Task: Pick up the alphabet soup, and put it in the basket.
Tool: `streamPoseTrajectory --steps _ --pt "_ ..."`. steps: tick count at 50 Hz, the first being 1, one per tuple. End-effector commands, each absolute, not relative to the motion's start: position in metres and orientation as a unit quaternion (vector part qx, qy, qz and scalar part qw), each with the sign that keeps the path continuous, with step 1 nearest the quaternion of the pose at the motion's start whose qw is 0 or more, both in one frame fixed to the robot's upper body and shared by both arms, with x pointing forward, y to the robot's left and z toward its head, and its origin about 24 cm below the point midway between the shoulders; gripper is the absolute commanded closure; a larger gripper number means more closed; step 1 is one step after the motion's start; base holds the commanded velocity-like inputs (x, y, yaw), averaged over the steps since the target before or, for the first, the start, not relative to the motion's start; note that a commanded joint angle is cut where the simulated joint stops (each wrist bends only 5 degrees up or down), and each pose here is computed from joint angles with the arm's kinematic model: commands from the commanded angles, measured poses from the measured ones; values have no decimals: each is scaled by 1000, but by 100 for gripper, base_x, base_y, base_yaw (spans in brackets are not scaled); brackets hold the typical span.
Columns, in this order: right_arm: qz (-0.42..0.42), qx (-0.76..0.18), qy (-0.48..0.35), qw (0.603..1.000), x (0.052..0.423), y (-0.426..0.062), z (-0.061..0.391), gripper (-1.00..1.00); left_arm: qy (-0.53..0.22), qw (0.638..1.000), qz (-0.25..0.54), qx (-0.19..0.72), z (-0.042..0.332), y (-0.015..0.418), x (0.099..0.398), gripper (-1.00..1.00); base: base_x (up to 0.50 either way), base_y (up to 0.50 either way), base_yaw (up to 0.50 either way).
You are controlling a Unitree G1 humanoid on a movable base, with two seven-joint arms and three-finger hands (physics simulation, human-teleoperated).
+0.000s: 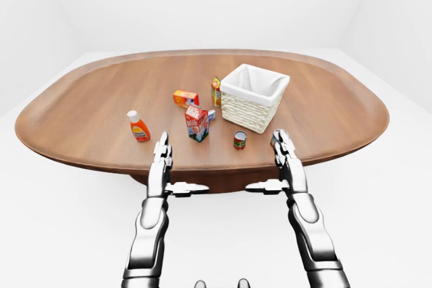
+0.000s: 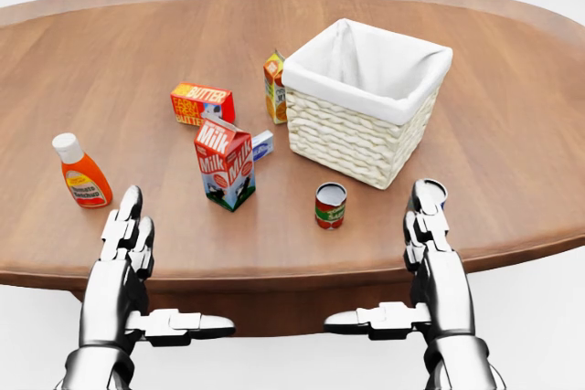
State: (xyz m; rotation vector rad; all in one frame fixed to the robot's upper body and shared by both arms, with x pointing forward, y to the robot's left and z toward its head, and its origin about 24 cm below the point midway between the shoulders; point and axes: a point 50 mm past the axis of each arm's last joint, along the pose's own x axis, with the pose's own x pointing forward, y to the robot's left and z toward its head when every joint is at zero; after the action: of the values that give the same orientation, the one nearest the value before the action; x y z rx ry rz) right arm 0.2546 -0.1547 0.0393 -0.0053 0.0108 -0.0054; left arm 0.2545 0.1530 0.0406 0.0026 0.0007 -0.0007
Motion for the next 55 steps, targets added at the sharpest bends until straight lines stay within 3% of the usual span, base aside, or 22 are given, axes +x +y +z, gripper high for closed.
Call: streamPoseTrajectory --steps 1,14,32,42,55 --pt "-7 -16 10 1000 255 -164 37 -100 1 1000 0 5 39 160 256 -100 0 0 0" --pt "2 -47 -21 999 251 -162 54 -100 -7 1000 3 -12 54 163 253 -100 0 0 0" --pt "-5 -65 -158 985 226 -164 128 -100 -230 972 30 -25 158 186 222 -100 0 0 0" --pt "-11 -67 -189 980 220 -167 141 -100 -287 957 40 -32 181 194 211 -100 0 0 0" --pt "-10 -76 -198 977 217 -166 146 -100 -281 958 42 -31 179 194 213 -100 0 -6 0"
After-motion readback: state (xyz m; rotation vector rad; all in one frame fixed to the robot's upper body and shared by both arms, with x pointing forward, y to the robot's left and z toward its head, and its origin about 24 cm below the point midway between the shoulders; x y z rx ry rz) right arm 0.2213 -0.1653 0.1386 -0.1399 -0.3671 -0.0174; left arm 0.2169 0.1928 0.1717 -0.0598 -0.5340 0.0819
